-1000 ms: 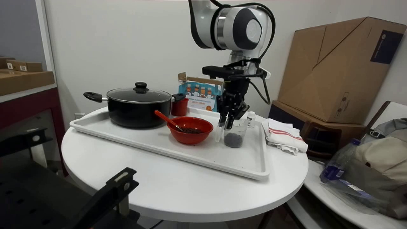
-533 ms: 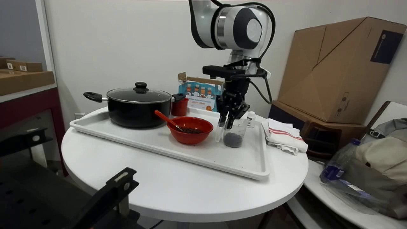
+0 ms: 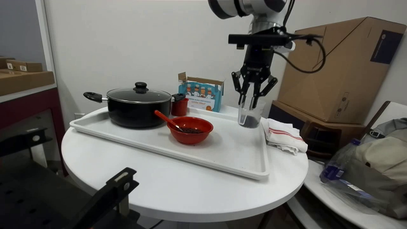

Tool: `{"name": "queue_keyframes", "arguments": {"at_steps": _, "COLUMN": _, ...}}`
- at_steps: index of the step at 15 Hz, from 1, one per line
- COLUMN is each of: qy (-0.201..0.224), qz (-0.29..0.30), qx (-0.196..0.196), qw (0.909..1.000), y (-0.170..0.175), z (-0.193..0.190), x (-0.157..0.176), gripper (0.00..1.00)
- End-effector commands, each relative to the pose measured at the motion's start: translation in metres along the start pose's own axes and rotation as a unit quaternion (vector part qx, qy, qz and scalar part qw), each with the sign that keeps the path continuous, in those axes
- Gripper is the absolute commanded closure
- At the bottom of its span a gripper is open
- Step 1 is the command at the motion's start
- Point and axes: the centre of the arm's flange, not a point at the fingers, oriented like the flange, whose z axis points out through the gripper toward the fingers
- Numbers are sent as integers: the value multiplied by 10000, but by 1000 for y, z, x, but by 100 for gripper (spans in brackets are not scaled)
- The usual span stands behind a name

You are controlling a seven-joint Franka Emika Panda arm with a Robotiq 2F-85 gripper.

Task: Pour the contents in the jug into the red bowl

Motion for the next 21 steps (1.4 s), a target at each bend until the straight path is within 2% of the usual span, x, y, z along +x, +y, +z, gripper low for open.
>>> {"name": "queue_keyframes", "arguments": {"at_steps": 1, "qy": -126, "qz": -974, "qx": -87, "qw": 9951, "y": 8, "z": -54, "x": -28, "gripper": 88}}
{"name": "queue_keyframes", "arguments": {"at_steps": 6, "qy": -443, "qz": -2169, "qx": -336, "qw": 9746, "y": -17, "z": -94, "x": -52, "gripper": 88}}
{"name": "queue_keyframes", "arguments": {"at_steps": 8, "qy": -655, "qz": -2578, "qx": -515, "qw": 9626, "y": -34, "z": -98, "x": -66, "gripper": 88}}
{"name": "queue_keyframes", "arguments": {"at_steps": 11, "qy": -929, "qz": -3190, "qx": -834, "qw": 9395, "y": -65, "z": -92, "x": -88, "gripper": 89}}
{"name": "queue_keyframes", "arguments": {"at_steps": 15, "qy": -1189, "qz": -4029, "qx": -1195, "qw": 8996, "y": -111, "z": -78, "x": -121, "gripper": 89}}
{"name": "queue_keyframes", "arguments": {"at_steps": 18, "qy": -1425, "qz": -4646, "qx": -1420, "qw": 8624, "y": -136, "z": -66, "x": -137, "gripper": 89}}
{"name": "queue_keyframes", "arguments": {"at_steps": 21, "qy": -1764, "qz": -5113, "qx": -1810, "qw": 8214, "y": -143, "z": -48, "x": -138, "gripper": 89}}
